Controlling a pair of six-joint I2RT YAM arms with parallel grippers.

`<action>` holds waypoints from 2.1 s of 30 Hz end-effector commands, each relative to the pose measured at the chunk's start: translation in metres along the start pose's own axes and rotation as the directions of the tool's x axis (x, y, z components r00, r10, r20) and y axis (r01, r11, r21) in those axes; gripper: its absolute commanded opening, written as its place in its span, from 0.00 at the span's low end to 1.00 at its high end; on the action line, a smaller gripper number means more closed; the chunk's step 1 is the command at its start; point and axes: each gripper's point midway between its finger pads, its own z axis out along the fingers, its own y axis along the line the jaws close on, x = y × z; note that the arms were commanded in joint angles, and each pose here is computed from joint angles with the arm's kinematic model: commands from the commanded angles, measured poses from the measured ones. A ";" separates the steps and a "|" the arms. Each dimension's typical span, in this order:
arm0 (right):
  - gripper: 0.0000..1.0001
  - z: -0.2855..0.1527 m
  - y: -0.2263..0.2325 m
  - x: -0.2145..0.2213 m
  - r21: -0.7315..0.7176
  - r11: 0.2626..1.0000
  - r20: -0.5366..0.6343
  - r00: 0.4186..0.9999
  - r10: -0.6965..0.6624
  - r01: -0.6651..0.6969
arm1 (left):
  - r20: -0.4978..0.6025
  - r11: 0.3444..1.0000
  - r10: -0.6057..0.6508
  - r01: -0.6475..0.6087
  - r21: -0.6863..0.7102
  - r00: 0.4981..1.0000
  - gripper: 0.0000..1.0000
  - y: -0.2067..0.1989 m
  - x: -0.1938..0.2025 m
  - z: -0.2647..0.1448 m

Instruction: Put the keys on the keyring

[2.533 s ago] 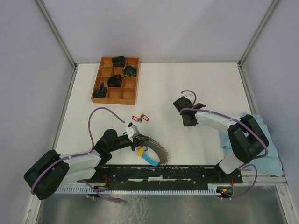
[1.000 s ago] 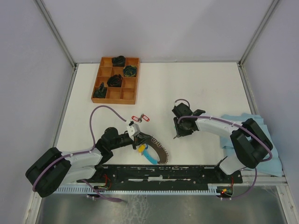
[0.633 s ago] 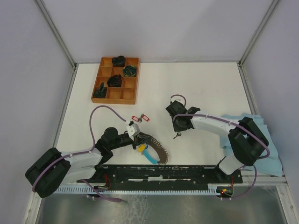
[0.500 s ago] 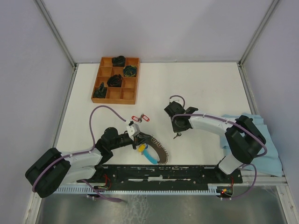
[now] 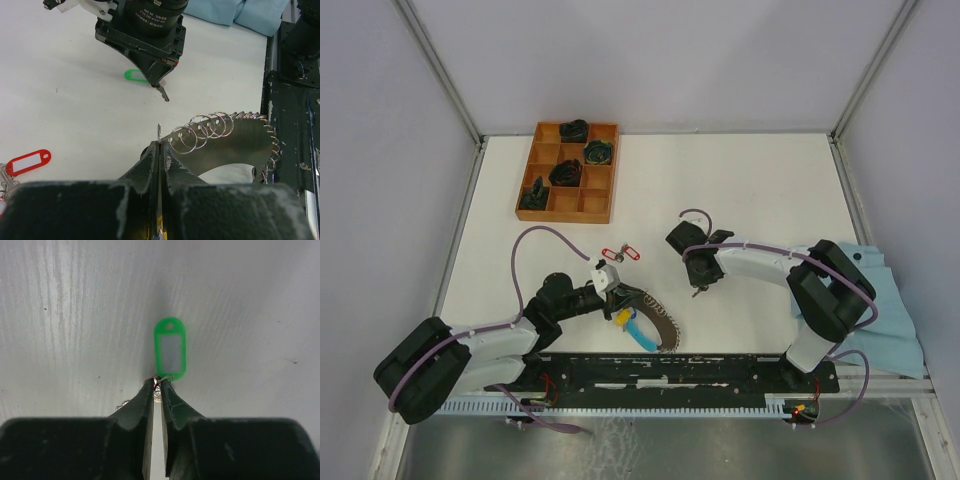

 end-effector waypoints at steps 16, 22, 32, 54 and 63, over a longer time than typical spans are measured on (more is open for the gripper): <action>0.01 -0.057 -0.017 -0.055 -0.099 0.995 0.151 0.988 0.044 -0.029 | 0.109 0.995 0.096 -0.094 -0.021 0.989 0.03 0.007 -0.038 0.004; 0.01 -0.067 -0.053 -0.083 -0.053 0.996 0.182 0.980 0.077 -0.069 | 0.109 0.995 0.094 -0.092 -0.027 0.990 0.03 0.007 -0.039 0.003; 0.01 -0.045 -0.076 -0.074 0.062 0.982 0.173 0.971 0.166 -0.179 | 0.097 0.996 0.086 -0.083 -0.031 0.992 0.03 0.009 -0.036 0.004; 0.01 -0.010 0.023 -0.021 -0.258 0.800 -0.175 0.840 0.513 -0.542 | 0.092 0.996 0.085 -0.082 -0.035 0.992 0.03 0.009 -0.035 0.003; 0.02 0.015 0.028 -0.041 -0.203 0.700 -0.202 0.728 0.655 -0.685 | 0.095 0.996 0.085 -0.082 -0.040 0.992 0.03 0.009 -0.036 0.002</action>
